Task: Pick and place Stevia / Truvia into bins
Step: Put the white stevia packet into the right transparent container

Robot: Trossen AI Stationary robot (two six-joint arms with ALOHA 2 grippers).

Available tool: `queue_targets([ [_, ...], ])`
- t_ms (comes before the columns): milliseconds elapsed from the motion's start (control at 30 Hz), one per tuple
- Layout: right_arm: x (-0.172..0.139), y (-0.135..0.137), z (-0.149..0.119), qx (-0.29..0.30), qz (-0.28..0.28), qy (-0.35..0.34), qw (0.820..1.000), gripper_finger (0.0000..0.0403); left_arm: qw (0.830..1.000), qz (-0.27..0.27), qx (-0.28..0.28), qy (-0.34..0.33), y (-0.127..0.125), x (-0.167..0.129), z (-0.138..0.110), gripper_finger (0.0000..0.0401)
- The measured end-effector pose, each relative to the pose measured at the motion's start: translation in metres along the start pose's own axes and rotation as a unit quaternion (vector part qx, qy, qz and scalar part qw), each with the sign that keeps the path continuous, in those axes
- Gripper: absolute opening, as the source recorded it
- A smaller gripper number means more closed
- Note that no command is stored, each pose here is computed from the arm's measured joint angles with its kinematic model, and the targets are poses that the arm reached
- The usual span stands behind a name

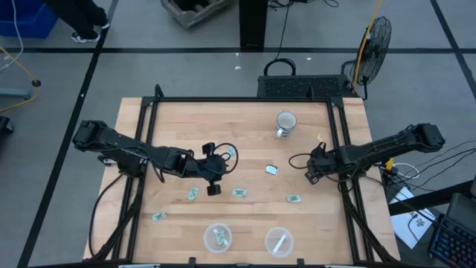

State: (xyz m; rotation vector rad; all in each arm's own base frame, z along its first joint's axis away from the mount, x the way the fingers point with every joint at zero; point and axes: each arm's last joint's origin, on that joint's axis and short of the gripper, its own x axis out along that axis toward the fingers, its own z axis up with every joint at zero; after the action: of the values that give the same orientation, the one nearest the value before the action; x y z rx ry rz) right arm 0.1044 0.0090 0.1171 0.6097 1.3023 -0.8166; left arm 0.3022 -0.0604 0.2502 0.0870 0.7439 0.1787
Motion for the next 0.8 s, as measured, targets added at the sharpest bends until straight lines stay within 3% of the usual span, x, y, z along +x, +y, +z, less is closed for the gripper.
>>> queue_targets([
  [200, 0.003, 0.001, 0.0, 0.012, 0.007, -0.009, 1.0, 0.0072, 1.0, -0.001, 0.003, -0.007, 0.0, 0.0, 0.001, 0.0093],
  [400, 0.003, 0.004, 0.002, 0.012, 0.023, -0.021, 0.999, 0.0009, 1.0, -0.001, 0.002, -0.008, 0.0, 0.0, 0.002, 0.0093],
  [600, -0.008, 0.02, 0.015, -0.007, 0.095, -0.105, 0.99, 0.0009, 1.0, -0.001, 0.002, -0.008, 0.0, 0.0, 0.002, 0.0093],
  [700, -0.031, 0.036, 0.028, -0.026, 0.163, -0.153, 0.974, 0.0003, 1.0, -0.001, -0.003, -0.008, 0.0, 0.0, 0.002, 0.0093],
  [800, -0.058, 0.054, 0.037, -0.067, 0.245, -0.215, 0.943, 0.0004, 1.0, -0.001, -0.007, -0.007, 0.0, 0.0, 0.001, 0.0093],
])
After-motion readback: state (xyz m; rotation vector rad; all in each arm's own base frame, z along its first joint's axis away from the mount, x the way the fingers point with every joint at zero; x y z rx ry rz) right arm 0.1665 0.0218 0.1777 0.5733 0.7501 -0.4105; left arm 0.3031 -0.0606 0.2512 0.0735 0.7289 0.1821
